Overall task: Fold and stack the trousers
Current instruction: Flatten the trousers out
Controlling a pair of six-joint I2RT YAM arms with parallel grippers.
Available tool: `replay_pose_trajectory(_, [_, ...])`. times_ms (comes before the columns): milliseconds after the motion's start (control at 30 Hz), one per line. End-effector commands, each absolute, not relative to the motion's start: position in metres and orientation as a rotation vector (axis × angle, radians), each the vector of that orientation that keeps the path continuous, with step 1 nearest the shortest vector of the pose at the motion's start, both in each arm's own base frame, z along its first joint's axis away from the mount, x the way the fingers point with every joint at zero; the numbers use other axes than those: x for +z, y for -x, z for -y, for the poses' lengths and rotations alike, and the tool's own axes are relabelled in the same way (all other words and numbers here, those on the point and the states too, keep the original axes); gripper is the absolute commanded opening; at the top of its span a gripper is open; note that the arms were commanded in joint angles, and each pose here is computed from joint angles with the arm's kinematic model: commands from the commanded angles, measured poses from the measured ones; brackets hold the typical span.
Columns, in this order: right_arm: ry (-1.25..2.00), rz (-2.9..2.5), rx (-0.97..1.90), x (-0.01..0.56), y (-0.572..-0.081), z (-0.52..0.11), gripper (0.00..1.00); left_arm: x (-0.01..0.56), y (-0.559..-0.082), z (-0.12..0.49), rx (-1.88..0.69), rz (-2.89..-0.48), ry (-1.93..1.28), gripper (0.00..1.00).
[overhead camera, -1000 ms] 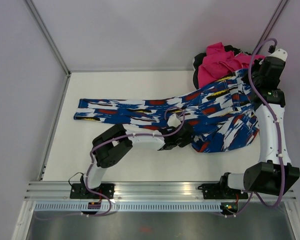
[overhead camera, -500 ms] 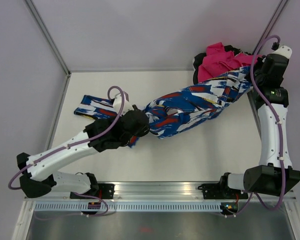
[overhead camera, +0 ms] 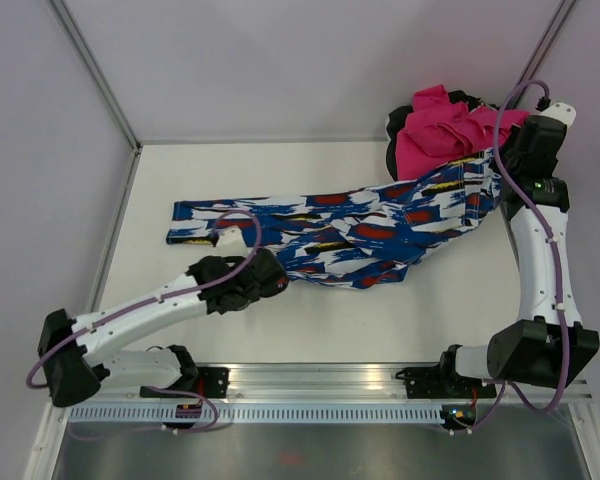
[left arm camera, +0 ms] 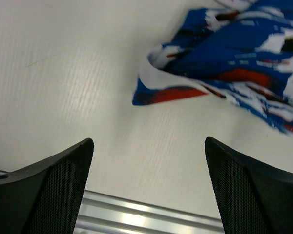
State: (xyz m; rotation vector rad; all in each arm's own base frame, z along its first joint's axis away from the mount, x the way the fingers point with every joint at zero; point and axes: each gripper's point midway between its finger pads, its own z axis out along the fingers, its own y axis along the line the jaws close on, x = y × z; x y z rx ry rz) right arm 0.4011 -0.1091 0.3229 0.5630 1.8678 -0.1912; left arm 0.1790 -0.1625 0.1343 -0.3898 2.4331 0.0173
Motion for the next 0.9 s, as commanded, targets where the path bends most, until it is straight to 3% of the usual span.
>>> replay_pose_trajectory(0, [-0.561,-1.800,-0.202,0.334,-0.404,0.114,0.00,0.136,-0.205,0.139,-0.124,-2.370,0.569,0.99])
replay_pose_trajectory(67, [-0.560,-1.805,-0.193,0.328,-0.404,0.112,0.00,0.123,-0.225,0.139,-0.273,-2.351,0.660,0.98])
replay_pose_trajectory(300, [-0.555,-1.801,-0.171,0.329,-0.402,0.109,0.00,0.068,-0.250,0.146,-0.332,-2.406,0.716,0.98])
replay_pose_trajectory(433, [-0.552,-1.808,-0.166,0.326,-0.403,0.108,0.00,0.045,-0.258,0.174,-0.536,-2.436,0.713,0.89])
replay_pose_trajectory(533, [-0.553,-1.811,-0.168,0.324,-0.402,0.108,0.00,0.040,-0.260,0.178,-0.559,-2.435,0.720,0.60])
replay_pose_trajectory(567, [-0.553,-1.813,-0.168,0.322,-0.401,0.108,0.00,0.042,-0.262,0.178,-0.549,-2.433,0.718,0.32])
replay_pose_trajectory(600, [-0.557,-1.810,-0.176,0.322,-0.400,0.109,0.00,0.048,-0.263,0.175,-0.528,-2.430,0.701,0.14])
replay_pose_trajectory(633, [-0.559,-1.811,-0.179,0.322,-0.399,0.109,0.00,0.044,-0.254,0.157,-0.401,-2.465,0.718,0.03])
replay_pose_trajectory(800, [-0.572,-1.825,-0.185,0.318,-0.395,0.110,0.00,0.138,-0.258,0.076,-0.006,-2.274,0.750,0.02])
replay_pose_trajectory(867, [-0.581,-1.833,-0.176,0.315,-0.394,0.109,0.00,0.203,-0.249,0.031,0.136,-2.092,0.794,0.02])
